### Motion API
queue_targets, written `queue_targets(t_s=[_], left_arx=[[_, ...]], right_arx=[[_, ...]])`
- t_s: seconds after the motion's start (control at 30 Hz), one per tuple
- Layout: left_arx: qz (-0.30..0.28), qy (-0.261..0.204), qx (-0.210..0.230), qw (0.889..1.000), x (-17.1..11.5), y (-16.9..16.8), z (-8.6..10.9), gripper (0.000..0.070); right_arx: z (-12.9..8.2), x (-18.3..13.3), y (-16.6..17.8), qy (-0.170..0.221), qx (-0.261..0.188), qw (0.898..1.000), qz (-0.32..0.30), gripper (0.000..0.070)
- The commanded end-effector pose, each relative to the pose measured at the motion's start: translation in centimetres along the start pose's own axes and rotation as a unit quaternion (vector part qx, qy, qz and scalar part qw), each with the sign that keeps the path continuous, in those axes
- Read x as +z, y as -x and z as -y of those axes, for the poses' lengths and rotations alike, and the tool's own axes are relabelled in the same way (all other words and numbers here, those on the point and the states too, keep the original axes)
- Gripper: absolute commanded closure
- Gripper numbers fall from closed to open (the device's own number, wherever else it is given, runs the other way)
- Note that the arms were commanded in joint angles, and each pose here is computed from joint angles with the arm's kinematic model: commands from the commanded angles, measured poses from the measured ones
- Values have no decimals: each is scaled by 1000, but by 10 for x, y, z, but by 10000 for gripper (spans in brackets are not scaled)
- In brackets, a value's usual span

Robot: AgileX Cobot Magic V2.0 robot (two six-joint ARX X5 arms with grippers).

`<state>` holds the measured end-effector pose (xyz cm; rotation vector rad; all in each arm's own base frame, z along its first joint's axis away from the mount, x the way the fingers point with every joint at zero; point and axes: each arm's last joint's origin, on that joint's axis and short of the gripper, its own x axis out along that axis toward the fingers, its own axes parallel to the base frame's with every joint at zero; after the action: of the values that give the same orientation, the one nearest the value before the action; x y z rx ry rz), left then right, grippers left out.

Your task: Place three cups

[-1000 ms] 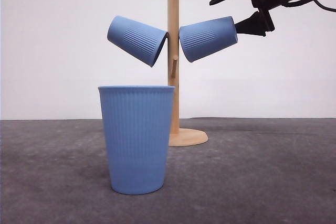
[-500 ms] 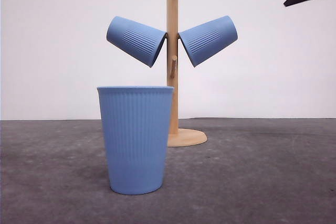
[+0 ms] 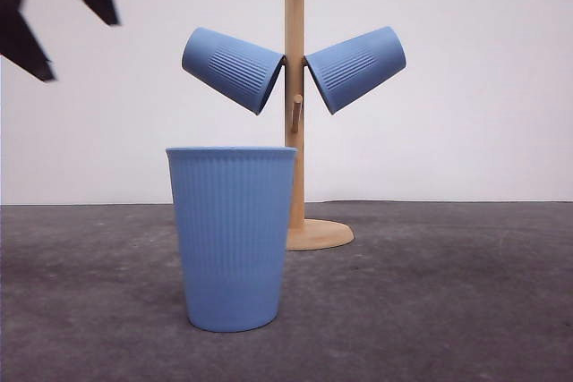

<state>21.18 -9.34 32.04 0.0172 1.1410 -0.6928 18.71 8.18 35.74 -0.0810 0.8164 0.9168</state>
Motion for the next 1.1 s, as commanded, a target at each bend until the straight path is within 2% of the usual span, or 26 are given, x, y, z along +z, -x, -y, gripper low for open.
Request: queue_targets(t_s=[0.0,0.2,0.47,0.5,0.53,0.7,0.73,0.97,1.07], left_arx=[[1,-21,-7,1000,7,-8,4,191],[-22,-52,-17,998,20,-44,17,191],[-78,-79,30,993,29,-101,28,207],[-81,-81,35,993,30,-108,29,230],[-84,-83,42,992,30,-113,28,283],[-98,-90,61,989,32,-133,27,656],[-98,-94,61,989,32,-134,26,689],[-110,-125,58,984,31,-132,23,700],[-128,-126,35,983,29,-129,18,700]], right_arx=[[-3,-7,-11,-24,2,1000,-7,158],[-10,-36,-39,-49,24,998,-20,158],[-17,-42,-51,-39,22,998,-36,158],[-17,-42,-52,-38,21,998,-36,158],[-17,-42,-52,-38,22,998,-36,158],[-19,-42,-52,-36,24,998,-38,158],[-19,-42,-52,-36,24,998,-39,158],[-18,-46,-52,-21,11,998,-56,157],[-18,-46,-52,-15,9,998,-59,157]])
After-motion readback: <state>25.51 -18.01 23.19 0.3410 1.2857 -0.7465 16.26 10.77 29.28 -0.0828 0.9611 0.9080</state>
